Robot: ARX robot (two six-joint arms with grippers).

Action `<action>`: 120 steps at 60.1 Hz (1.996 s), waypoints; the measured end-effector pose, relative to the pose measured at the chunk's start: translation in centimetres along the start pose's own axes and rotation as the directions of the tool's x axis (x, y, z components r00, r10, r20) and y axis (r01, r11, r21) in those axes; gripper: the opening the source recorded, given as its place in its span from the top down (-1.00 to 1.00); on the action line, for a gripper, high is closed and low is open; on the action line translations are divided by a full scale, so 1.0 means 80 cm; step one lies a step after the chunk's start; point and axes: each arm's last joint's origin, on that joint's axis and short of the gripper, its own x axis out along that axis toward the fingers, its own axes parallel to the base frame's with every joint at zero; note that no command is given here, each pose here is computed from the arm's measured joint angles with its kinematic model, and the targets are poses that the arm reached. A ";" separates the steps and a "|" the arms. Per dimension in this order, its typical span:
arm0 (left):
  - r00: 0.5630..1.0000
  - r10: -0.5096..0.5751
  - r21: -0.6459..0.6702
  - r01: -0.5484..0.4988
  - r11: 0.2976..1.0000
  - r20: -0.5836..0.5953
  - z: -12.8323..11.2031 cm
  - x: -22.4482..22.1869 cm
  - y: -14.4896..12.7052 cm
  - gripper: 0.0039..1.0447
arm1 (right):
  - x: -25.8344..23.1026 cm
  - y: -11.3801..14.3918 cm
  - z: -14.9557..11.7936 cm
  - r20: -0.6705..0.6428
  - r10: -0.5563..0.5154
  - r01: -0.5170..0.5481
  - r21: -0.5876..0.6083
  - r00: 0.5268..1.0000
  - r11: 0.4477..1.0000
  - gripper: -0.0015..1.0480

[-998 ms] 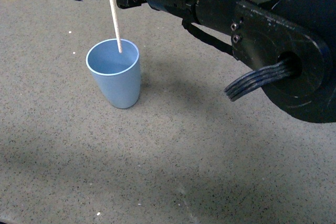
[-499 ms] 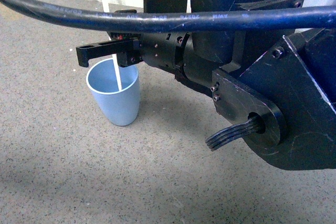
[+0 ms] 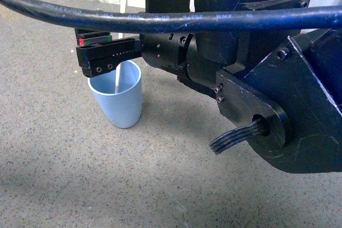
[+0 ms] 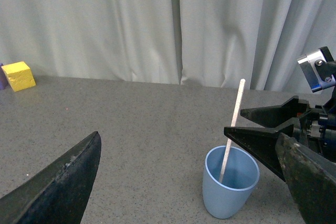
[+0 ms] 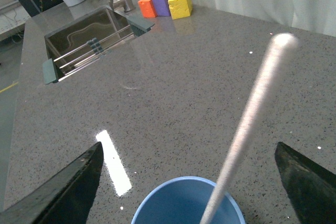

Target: Transfer chopsticks to blue cup

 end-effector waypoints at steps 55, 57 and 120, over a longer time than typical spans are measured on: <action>1.000 0.000 0.000 0.000 1.000 0.000 0.000 0.000 0.000 -0.88 | -0.195 -0.098 0.051 -0.158 -0.715 0.733 0.154 0.681 0.663 -0.82; 1.000 0.000 0.000 0.000 1.000 0.000 0.000 0.000 0.000 -0.88 | -0.214 -0.099 0.050 -0.159 -0.749 0.765 0.132 0.644 0.630 -0.82; 1.000 0.000 0.000 0.000 1.000 0.000 0.000 0.000 0.000 -0.88 | -0.417 0.017 0.009 0.299 -0.839 0.877 0.012 0.455 0.480 0.98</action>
